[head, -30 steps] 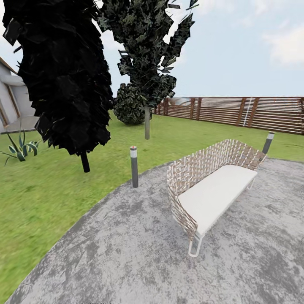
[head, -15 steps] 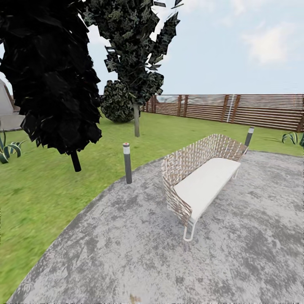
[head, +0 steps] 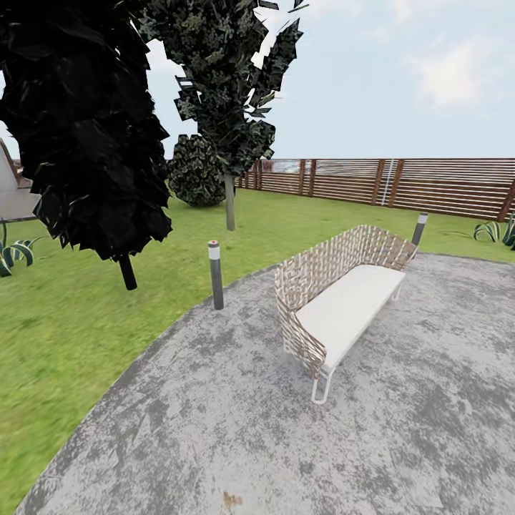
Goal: Pick up the pesticide atomizer in the garden and spray insectifuge to fully cover both potted plants in the garden.
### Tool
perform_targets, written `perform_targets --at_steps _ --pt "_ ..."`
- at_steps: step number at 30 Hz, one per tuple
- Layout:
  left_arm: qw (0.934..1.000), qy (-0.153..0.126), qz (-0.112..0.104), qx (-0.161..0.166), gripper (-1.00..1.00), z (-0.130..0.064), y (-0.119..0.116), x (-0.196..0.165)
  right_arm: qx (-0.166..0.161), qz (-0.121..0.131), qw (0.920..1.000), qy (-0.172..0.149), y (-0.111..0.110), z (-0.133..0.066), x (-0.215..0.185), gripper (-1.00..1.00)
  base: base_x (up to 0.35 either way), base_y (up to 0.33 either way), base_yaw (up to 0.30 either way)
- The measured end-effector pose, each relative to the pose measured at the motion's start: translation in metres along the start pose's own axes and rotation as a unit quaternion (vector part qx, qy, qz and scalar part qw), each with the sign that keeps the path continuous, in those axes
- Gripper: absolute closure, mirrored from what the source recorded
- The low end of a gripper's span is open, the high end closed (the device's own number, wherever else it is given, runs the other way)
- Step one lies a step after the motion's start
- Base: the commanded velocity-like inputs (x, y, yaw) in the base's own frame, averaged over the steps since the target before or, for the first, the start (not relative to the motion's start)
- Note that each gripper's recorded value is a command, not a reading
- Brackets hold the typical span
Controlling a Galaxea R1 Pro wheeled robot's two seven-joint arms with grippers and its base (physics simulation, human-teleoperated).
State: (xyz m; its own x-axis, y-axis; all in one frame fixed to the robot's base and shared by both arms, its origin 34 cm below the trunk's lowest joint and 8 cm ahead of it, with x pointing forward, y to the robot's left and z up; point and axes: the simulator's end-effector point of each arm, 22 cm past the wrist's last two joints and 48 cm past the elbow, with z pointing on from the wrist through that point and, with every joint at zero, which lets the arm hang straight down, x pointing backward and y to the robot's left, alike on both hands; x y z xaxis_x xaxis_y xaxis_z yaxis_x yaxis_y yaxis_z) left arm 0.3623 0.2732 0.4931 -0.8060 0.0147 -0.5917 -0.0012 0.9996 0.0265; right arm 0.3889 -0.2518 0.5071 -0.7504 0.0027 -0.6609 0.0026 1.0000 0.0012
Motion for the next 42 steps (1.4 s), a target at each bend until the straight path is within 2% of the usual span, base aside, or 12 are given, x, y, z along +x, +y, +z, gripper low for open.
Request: perform_targets --at_steps 10,14,17,20,26,32,42 --pt "0.9999 -0.01 -0.004 -0.003 -1.0 0.004 0.003 -0.012 0.006 -0.001 1.0 -0.004 -0.005 0.001 -0.003 -1.0 0.0 0.0 0.0" --pt "0.9991 -0.043 -0.002 -0.008 -1.0 0.022 0.01 -0.064 0.008 -0.002 0.9995 -0.031 -0.01 0.005 -0.028 -1.0 0.0 0.0 0.0" --pt "0.9973 -0.073 0.0 -0.008 -1.0 0.036 0.014 -0.115 0.009 -0.003 0.9972 -0.074 -0.011 0.009 -0.069 -1.0 0.0 0.0 0.0" --pt "0.9961 -0.088 0.0 -0.008 -1.0 0.041 0.015 -0.138 0.01 -0.003 0.9946 -0.103 -0.013 0.01 -0.097 -1.0 0.0 0.0 0.0" --pt "0.9959 -0.09 0.006 -0.004 -1.0 0.04 0.013 -0.137 0.01 -0.007 0.9938 -0.111 -0.015 0.01 -0.104 -1.0 0.0 0.0 -0.008" --pt "0.9957 -0.091 0.01 -0.008 -1.0 0.04 0.019 -0.138 0.013 -0.008 0.9938 -0.11 -0.02 0.009 -0.104 -1.0 -0.003 0.025 -0.208" --pt "0.9956 -0.092 0.012 -0.007 -1.0 0.04 0.019 -0.139 0.013 -0.008 0.9943 -0.106 -0.02 0.01 -0.1 -1.0 -0.102 0.257 -0.265"
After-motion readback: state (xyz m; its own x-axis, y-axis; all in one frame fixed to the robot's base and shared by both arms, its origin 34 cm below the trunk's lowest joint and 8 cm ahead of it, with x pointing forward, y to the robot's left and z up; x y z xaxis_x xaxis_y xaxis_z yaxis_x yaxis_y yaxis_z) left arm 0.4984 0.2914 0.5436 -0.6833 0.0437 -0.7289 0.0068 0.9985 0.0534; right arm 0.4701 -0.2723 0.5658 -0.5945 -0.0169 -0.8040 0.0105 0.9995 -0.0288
